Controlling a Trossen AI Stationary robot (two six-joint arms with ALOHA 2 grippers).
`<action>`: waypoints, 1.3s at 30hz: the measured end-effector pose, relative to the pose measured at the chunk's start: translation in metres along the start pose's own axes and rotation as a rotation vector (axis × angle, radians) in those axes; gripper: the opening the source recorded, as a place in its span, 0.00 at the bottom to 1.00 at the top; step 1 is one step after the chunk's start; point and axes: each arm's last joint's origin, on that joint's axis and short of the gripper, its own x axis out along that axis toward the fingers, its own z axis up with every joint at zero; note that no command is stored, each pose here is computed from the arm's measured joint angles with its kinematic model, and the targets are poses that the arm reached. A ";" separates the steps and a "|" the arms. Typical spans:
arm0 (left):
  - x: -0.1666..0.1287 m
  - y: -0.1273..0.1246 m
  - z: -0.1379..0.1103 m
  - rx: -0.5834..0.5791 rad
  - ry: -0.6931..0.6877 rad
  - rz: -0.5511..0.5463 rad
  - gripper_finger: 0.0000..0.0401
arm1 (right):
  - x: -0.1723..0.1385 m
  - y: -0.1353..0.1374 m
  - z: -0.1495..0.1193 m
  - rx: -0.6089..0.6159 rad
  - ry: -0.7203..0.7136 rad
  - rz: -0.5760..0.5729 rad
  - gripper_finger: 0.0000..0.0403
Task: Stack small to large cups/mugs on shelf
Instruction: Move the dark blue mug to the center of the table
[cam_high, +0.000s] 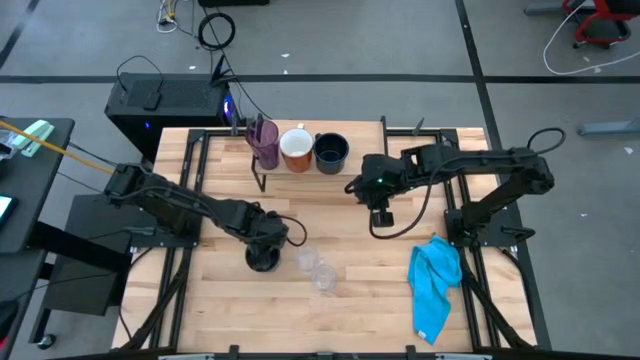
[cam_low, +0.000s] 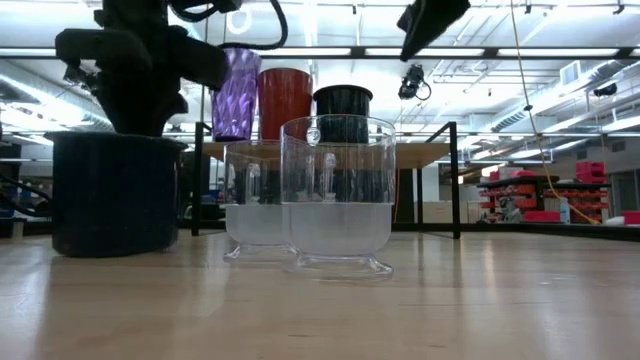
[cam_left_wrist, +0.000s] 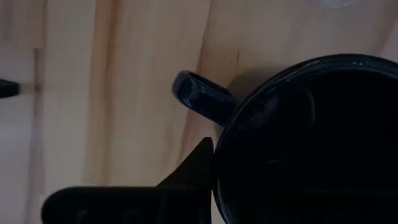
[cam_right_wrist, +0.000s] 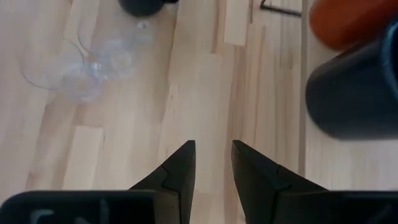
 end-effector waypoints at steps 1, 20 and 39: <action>-0.003 0.001 0.001 0.013 0.001 0.006 0.08 | 0.002 -0.001 -0.002 0.003 0.012 -0.001 0.27; -0.026 0.026 0.026 0.108 -0.071 0.042 0.07 | 0.006 -0.006 0.002 0.015 -0.050 0.004 0.27; -0.021 0.078 0.057 -0.088 -0.243 0.066 0.07 | 0.006 -0.005 0.001 0.014 -0.042 0.032 0.27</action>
